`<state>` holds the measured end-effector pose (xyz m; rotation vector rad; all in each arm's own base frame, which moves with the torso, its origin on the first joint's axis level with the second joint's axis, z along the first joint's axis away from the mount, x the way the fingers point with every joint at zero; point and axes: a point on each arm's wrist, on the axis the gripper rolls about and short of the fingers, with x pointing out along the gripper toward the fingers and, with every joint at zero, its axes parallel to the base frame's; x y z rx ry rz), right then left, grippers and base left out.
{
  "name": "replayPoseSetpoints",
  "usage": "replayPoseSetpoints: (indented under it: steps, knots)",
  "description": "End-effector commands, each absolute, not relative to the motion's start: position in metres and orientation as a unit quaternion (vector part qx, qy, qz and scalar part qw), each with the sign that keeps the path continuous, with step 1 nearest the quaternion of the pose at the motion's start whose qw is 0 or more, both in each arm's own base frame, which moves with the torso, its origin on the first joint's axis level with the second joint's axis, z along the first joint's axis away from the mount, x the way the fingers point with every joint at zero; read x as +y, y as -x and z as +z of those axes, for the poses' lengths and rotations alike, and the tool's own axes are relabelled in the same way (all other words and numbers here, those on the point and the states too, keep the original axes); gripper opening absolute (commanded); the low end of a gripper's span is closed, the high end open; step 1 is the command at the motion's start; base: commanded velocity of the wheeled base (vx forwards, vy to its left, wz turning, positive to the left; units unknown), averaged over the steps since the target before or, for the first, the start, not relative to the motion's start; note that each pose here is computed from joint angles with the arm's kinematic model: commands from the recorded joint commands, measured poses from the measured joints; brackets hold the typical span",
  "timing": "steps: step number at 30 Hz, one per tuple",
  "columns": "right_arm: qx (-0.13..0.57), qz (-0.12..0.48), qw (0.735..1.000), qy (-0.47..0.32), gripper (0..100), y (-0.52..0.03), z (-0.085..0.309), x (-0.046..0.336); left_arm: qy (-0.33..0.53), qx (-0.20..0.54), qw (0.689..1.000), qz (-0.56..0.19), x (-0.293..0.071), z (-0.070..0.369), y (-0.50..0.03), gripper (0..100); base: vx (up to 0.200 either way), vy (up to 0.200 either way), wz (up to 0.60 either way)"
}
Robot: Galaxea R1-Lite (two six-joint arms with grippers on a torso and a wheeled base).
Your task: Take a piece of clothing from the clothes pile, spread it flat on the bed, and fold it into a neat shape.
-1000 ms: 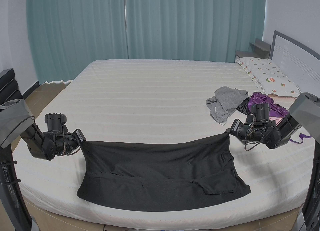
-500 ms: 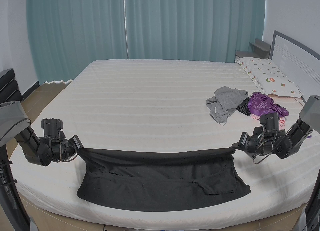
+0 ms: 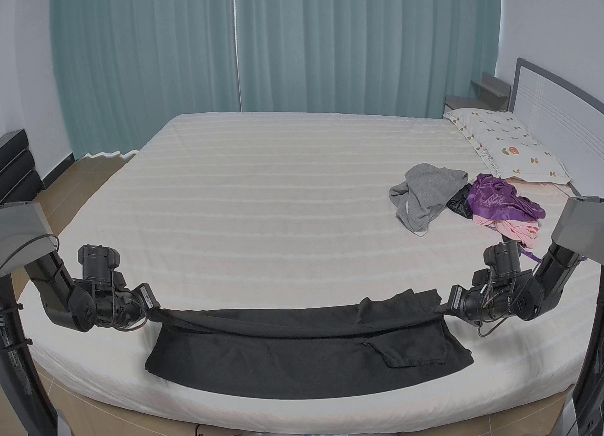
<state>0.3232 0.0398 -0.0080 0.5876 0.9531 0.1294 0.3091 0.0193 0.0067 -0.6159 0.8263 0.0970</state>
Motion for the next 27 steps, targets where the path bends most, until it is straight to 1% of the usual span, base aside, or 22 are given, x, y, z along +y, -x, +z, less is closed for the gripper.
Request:
replayPoseSetpoints:
  steps: [1, 3, 8, 9, 10, 11, 14, 17, 21, 25, 27]
  knots:
    - [0.473, 0.056, 0.837, -0.270, 0, -0.320, -0.029, 0.040, 0.294, 0.412, 0.861, 0.051, 0.019, -0.002, -0.305, 0, 0.000, 0.000, 0.00]
    - [0.462, 0.063, 0.844, -0.264, 0, -0.318, -0.032, 0.041, 0.293, 0.421, 0.857, 0.053, 0.018, -0.006, -0.301, 0, 0.000, 0.000, 0.00]
    - [0.459, 0.065, 0.847, -0.261, 0, -0.317, -0.034, 0.041, 0.293, 0.423, 0.856, 0.052, 0.018, -0.007, -0.300, 0, 0.000, 0.000, 0.00]
    - [0.459, 0.065, 0.847, -0.261, 0, -0.317, -0.034, 0.041, 0.293, 0.423, 0.856, 0.052, 0.017, -0.006, -0.300, 100, 0.000, 0.000, 0.00]
    - [0.458, 0.065, 0.847, -0.262, 0, -0.317, -0.034, 0.041, 0.293, 0.426, 0.855, 0.053, 0.017, -0.007, -0.298, 100, 0.000, 0.000, 0.00]
    - [0.458, 0.065, 0.847, -0.262, 100, -0.317, -0.034, 0.041, 0.292, 0.428, 0.854, 0.053, 0.017, -0.008, -0.297, 100, 0.000, 0.000, 0.00]
    - [0.448, 0.068, 0.851, -0.266, 100, -0.320, -0.028, 0.041, 0.292, 0.426, 0.855, 0.053, 0.017, -0.006, -0.296, 100, 0.000, 0.000, 0.00]
    - [0.428, 0.071, 0.858, -0.275, 100, -0.322, -0.013, 0.039, 0.295, 0.419, 0.857, 0.052, 0.017, -0.002, -0.296, 100, 0.000, 0.000, 0.00]
    - [0.416, 0.068, 0.858, -0.293, 100, -0.324, -0.005, 0.038, 0.301, 0.393, 0.868, 0.051, 0.021, 0.011, -0.304, 100, 0.000, 0.000, 0.00]
    - [0.411, 0.065, 0.858, -0.303, 100, -0.326, -0.007, 0.038, 0.301, 0.379, 0.874, 0.048, 0.020, 0.015, -0.315, 100, 0.000, 0.000, 0.00]
    - [0.407, 0.064, 0.860, -0.301, 100, -0.330, -0.016, 0.039, 0.297, 0.377, 0.876, 0.042, 0.015, 0.014, -0.323, 100, 0.000, 0.000, 0.00]
